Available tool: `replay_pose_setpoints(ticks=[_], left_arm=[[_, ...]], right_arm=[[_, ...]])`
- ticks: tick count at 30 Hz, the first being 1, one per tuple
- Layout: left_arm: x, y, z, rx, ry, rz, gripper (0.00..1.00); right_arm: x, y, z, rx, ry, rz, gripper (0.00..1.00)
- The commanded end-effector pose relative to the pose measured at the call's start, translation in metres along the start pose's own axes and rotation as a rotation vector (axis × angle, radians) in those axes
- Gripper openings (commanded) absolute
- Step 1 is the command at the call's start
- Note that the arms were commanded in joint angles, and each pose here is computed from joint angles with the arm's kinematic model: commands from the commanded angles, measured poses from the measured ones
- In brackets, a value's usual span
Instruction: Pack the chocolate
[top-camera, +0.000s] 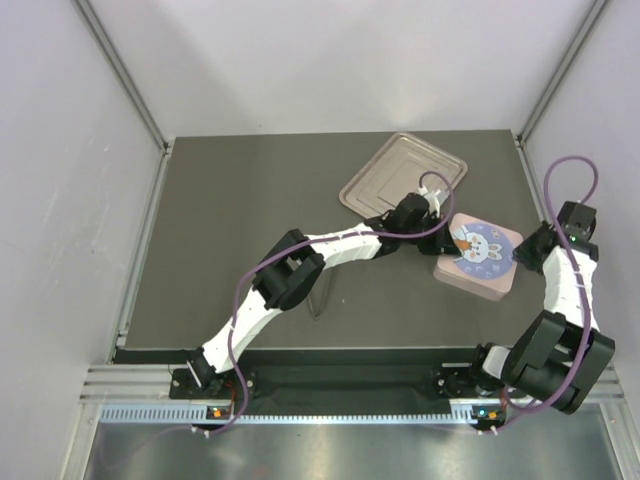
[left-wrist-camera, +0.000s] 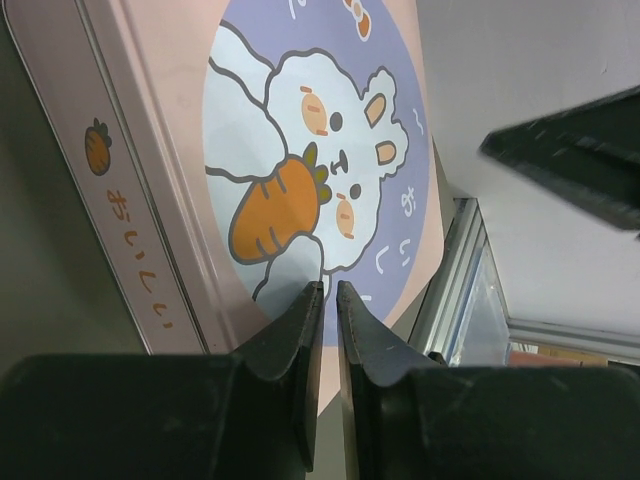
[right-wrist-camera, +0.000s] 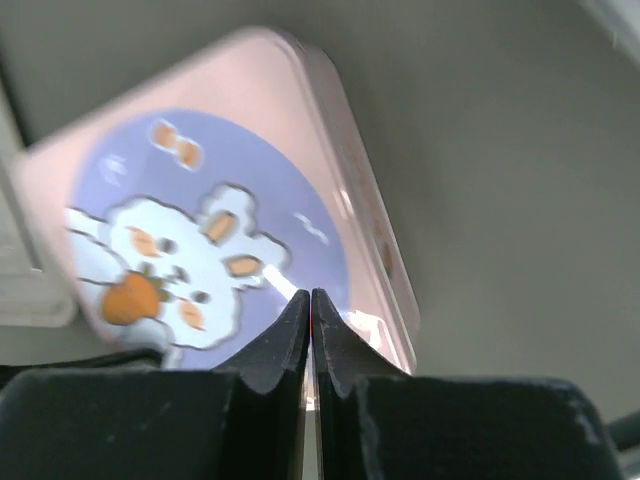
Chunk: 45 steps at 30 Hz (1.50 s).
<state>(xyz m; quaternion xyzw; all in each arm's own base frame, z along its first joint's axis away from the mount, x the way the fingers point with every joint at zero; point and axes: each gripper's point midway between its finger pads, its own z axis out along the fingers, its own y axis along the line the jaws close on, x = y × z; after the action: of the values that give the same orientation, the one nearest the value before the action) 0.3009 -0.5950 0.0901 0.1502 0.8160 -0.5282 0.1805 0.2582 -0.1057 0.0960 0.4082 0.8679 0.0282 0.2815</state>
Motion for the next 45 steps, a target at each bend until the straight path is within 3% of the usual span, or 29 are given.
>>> replay_pose_setpoints(ticks=[1, 5, 13, 16, 20, 23, 24, 26, 27, 31, 34, 38, 45], left_arm=[[0.032, 0.054, -0.005, -0.171, 0.069, -0.074, 0.17], [0.035, 0.054, -0.005, -0.152, 0.061, -0.106, 0.18], [0.037, 0.033, -0.002, -0.063, 0.061, -0.172, 0.18], [0.039, 0.024, -0.002, -0.034, 0.064, -0.188, 0.17], [0.036, 0.003, -0.005, 0.019, 0.061, -0.178, 0.17], [0.009, -0.023, -0.028, 0.049, 0.0, -0.138, 0.17], [-0.011, -0.046, -0.045, 0.074, -0.05, -0.11, 0.17], [-0.029, -0.046, -0.068, 0.059, -0.09, -0.108, 0.2], [-0.045, -0.067, -0.091, 0.088, -0.129, -0.073, 0.22], [-0.073, -0.07, -0.154, 0.067, -0.218, -0.035, 0.25], [-0.069, -0.053, -0.19, -0.001, -0.242, -0.019, 0.26], [-0.068, -0.051, -0.231, -0.037, -0.297, 0.018, 0.27], [-0.054, -0.042, -0.251, -0.071, -0.305, 0.032, 0.27]], right_arm=[[-0.056, 0.032, -0.022, -0.102, -0.152, -0.026, 0.03], [-0.068, 0.037, -0.003, -0.103, -0.156, 0.0, 0.02], [-0.047, 0.027, 0.073, -0.028, -0.055, -0.029, 0.01], [-0.052, 0.022, 0.075, 0.003, -0.066, -0.035, 0.01], [-0.075, 0.049, 0.048, -0.05, -0.137, -0.078, 0.02], [-0.083, 0.099, 0.026, -0.181, -0.145, -0.152, 0.02], [-0.078, 0.118, 0.021, -0.259, -0.122, -0.174, 0.03], [-0.067, 0.152, 0.013, -0.395, -0.105, -0.221, 0.04], [-0.056, 0.167, 0.007, -0.485, -0.071, -0.238, 0.04], [-0.015, 0.203, 0.002, -0.751, 0.032, -0.241, 0.1], [0.023, 0.194, 0.034, -0.79, 0.164, -0.203, 0.11], [0.038, 0.191, 0.056, -0.874, 0.21, -0.194, 0.11], [0.043, 0.151, 0.076, -0.795, 0.255, -0.152, 0.13]])
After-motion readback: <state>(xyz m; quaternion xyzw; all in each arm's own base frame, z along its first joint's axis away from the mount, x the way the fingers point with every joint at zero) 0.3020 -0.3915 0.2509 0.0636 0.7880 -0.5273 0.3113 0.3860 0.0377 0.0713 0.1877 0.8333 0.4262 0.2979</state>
